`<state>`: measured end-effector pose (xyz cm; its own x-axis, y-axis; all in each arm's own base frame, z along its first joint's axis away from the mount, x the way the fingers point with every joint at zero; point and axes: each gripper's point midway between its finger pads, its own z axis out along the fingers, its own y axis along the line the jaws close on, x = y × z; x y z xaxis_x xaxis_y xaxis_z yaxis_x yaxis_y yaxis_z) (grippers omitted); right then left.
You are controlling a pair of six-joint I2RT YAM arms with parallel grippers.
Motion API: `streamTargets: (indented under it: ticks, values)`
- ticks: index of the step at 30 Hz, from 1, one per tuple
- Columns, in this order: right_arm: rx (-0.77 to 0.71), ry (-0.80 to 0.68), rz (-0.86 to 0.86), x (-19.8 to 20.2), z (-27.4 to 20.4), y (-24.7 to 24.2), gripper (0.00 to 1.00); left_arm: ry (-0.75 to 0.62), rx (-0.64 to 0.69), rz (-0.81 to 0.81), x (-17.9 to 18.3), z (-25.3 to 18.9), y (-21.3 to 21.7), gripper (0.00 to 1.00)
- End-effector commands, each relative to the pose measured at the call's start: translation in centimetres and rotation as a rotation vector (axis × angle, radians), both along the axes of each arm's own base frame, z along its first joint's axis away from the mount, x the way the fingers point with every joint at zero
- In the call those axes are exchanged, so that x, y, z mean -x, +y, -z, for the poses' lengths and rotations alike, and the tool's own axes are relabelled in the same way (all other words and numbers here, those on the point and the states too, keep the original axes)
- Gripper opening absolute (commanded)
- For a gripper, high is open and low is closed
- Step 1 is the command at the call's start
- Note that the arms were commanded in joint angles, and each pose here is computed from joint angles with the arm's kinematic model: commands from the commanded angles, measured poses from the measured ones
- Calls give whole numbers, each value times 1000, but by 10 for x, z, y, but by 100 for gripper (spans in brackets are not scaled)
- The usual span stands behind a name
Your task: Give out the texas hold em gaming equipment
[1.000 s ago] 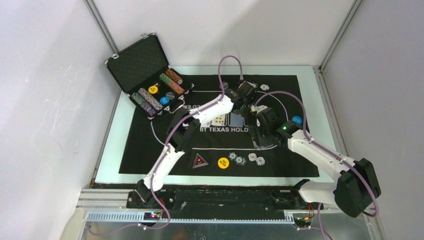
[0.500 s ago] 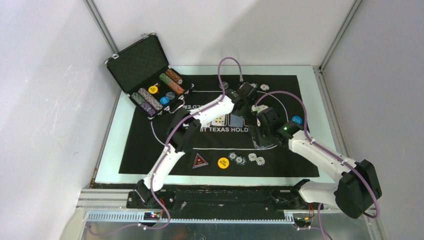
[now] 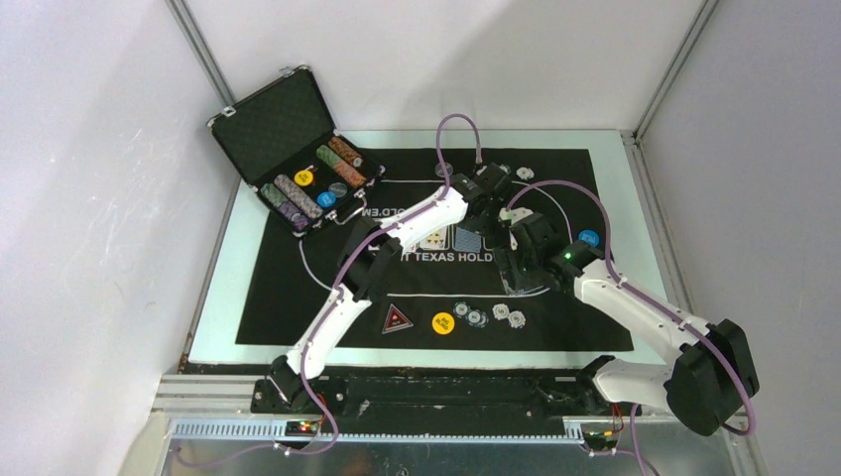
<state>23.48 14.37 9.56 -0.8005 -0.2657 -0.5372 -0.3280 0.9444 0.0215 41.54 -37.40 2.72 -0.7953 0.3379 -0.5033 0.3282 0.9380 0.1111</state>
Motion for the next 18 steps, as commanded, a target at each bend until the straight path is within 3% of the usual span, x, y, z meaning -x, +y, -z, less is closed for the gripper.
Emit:
streamTargets:
  ticks: [1, 12, 18]
  values:
    - [-52, -68, 8, -11, -15, 7, 0, -16, -22, -20, -1, -7, 4, 100]
    - [-52, -63, 8, -11, -14, 7, 0, -28, 44, -22, -5, -12, -9, 96]
    - [-51, -65, 7, -11, -14, 7, 0, -135, 105, -81, -26, -49, -9, 100]
